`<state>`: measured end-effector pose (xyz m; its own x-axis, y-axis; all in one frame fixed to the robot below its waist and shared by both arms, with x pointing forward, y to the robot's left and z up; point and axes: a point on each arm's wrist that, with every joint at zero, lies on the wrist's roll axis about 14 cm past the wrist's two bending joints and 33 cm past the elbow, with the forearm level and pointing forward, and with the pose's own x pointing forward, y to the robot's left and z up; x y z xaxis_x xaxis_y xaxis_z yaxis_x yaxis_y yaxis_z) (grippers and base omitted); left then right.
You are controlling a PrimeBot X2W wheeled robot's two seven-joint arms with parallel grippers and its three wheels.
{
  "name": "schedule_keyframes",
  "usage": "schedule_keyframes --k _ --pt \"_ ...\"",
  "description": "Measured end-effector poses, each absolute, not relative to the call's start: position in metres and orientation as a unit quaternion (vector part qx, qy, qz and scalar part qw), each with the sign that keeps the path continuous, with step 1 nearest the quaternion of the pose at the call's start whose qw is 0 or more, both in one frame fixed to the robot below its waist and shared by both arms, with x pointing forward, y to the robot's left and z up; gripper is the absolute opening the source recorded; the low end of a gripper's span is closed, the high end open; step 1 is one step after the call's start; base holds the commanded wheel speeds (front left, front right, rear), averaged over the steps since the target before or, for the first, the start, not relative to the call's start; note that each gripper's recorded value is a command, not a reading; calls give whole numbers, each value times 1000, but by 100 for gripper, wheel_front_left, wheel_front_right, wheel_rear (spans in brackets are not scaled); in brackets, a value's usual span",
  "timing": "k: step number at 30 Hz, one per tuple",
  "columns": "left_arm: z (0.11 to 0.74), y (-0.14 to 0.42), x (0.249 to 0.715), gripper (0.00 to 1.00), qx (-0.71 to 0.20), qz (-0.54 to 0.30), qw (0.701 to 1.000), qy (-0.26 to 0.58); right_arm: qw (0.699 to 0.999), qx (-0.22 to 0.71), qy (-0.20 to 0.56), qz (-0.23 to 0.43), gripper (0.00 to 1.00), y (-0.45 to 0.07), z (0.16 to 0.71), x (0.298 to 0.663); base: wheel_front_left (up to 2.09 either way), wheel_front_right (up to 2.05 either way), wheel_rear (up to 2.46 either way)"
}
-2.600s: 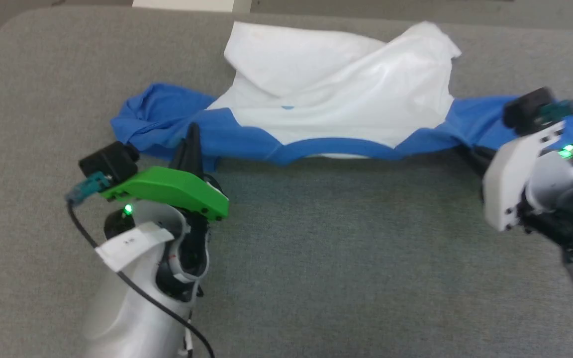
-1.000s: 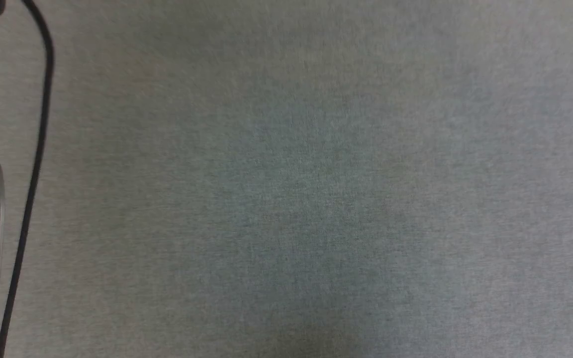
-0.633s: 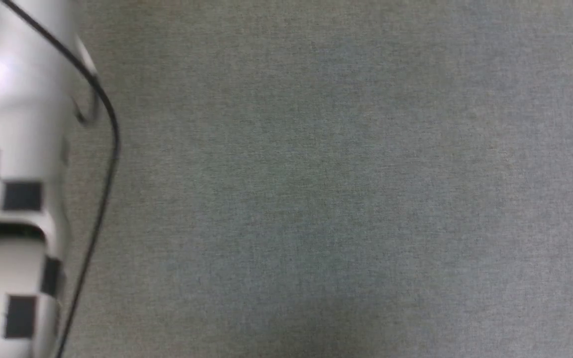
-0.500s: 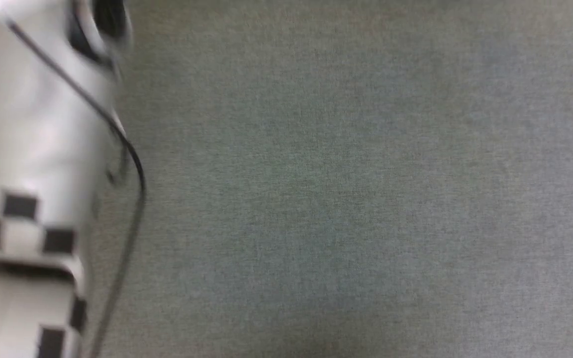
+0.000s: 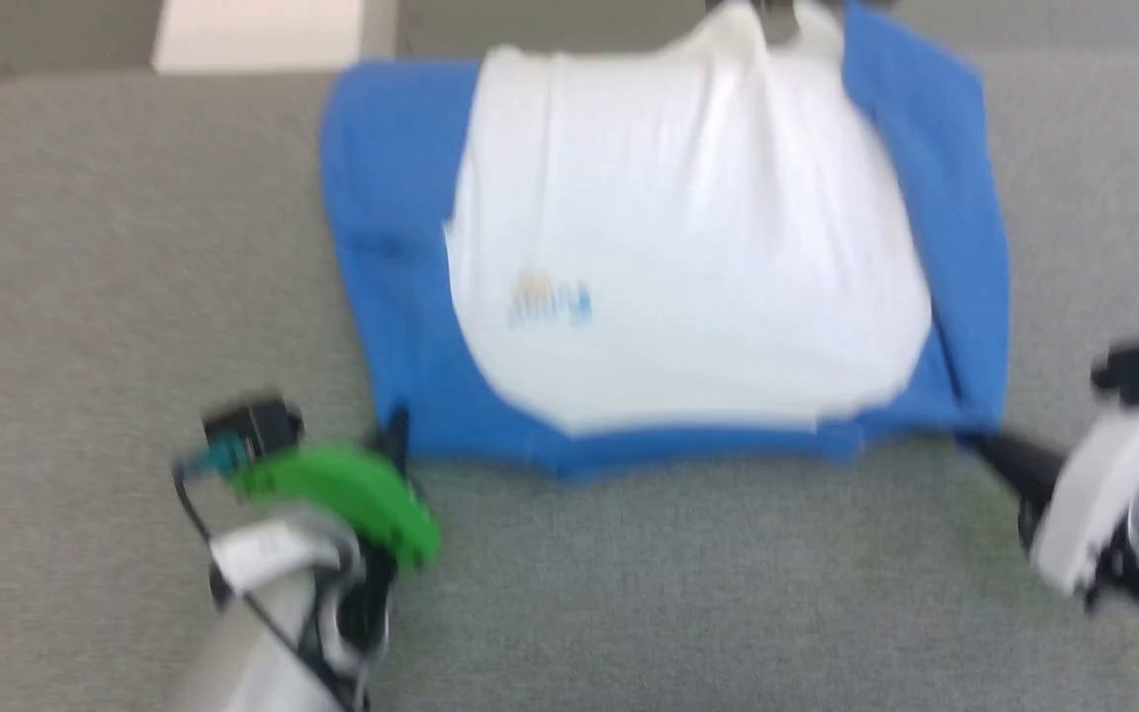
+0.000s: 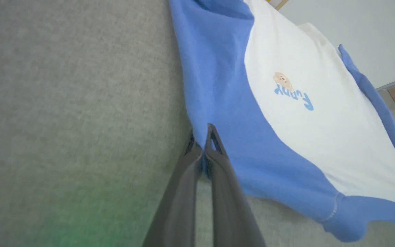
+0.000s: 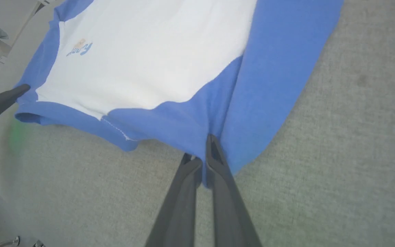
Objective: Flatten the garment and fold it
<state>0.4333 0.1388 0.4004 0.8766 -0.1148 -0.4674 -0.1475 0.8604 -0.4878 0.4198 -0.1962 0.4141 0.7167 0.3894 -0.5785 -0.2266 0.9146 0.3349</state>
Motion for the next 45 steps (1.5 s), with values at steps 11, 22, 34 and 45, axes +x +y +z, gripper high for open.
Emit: schedule_keyframes --k 11,22,34,45 --pt "390 150 315 0 -264 39 895 357 883 110 428 155 0 -194 400 316 0 0 0" --pt "373 141 281 100 -277 41 861 423 873 88 460 133 100 -194 397 299 0 0 0" --pt "441 189 344 100 -246 64 924 285 916 108 372 104 100 -222 463 342 0 0 0" --pt "559 196 420 100 -114 17 990 -78 970 104 221 -7 100 -285 538 455 0 0 0"
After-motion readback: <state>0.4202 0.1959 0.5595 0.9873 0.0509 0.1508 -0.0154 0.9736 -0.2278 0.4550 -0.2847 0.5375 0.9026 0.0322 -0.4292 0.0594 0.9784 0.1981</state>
